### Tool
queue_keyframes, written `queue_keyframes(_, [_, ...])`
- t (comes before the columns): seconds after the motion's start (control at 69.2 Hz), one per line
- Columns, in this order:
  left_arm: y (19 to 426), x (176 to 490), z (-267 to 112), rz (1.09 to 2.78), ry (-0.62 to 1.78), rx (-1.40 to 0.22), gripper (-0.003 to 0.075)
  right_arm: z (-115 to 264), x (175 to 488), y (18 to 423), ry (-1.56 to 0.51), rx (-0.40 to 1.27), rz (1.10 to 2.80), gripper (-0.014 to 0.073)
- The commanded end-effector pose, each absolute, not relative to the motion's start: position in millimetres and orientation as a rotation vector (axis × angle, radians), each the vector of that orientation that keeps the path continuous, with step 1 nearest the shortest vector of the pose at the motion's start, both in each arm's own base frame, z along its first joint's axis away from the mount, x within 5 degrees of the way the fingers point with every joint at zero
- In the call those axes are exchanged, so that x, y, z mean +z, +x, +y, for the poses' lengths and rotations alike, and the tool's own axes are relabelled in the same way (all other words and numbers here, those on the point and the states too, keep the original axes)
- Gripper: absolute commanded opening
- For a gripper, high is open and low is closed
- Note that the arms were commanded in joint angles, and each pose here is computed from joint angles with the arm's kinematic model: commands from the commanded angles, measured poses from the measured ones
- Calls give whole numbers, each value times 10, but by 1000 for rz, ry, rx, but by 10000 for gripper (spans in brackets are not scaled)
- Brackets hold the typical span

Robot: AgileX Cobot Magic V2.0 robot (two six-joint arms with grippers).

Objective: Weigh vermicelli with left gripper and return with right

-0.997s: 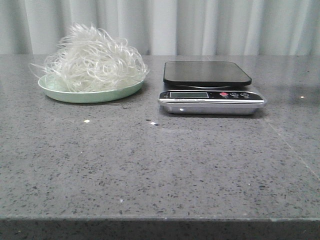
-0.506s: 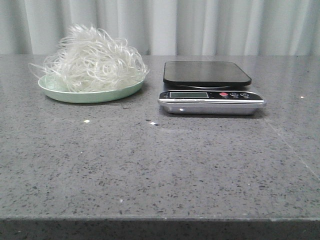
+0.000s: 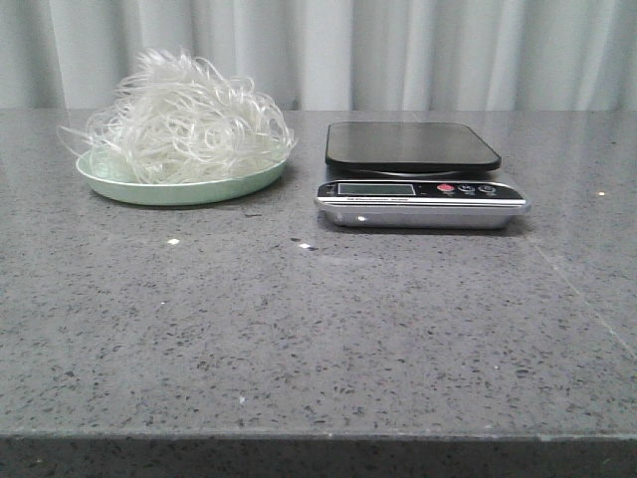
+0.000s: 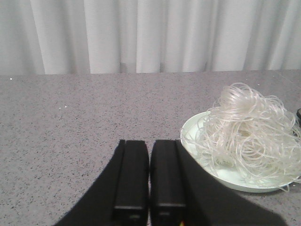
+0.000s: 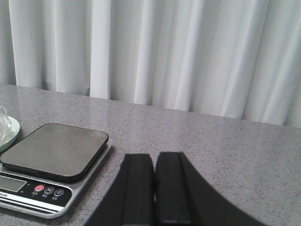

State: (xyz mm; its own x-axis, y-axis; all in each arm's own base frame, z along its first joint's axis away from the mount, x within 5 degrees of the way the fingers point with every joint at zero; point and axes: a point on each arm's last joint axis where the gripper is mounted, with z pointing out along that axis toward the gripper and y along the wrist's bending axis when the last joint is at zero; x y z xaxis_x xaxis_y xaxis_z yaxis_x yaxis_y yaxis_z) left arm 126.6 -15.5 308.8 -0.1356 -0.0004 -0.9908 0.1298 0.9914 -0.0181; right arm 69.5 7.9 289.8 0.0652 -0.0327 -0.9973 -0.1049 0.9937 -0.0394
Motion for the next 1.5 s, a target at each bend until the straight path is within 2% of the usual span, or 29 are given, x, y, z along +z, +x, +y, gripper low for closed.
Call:
queue_keyframes(0.0, [1268, 3236, -143, 1618, 68, -114, 136, 59, 3057, 681, -82, 46, 1403, 151])
queue_keyframes(0.679, [1268, 3236, -143, 1618, 69, -112, 136, 59, 3057, 681, -82, 46, 1403, 151])
queue_keyframes(1.011, [1101, 3264, -88, 1547, 139, 15, 136, 59, 3057, 681, -82, 46, 1403, 151])
queue_keyframes(1.141, [917, 3095, -36, 1519, 105, 48, 136, 59, 3057, 681, -82, 46, 1403, 151])
queue_keyframes(1.488, [576, 2276, -18, 1490, 134, 97, 136, 59, 3057, 681, -82, 46, 1403, 151])
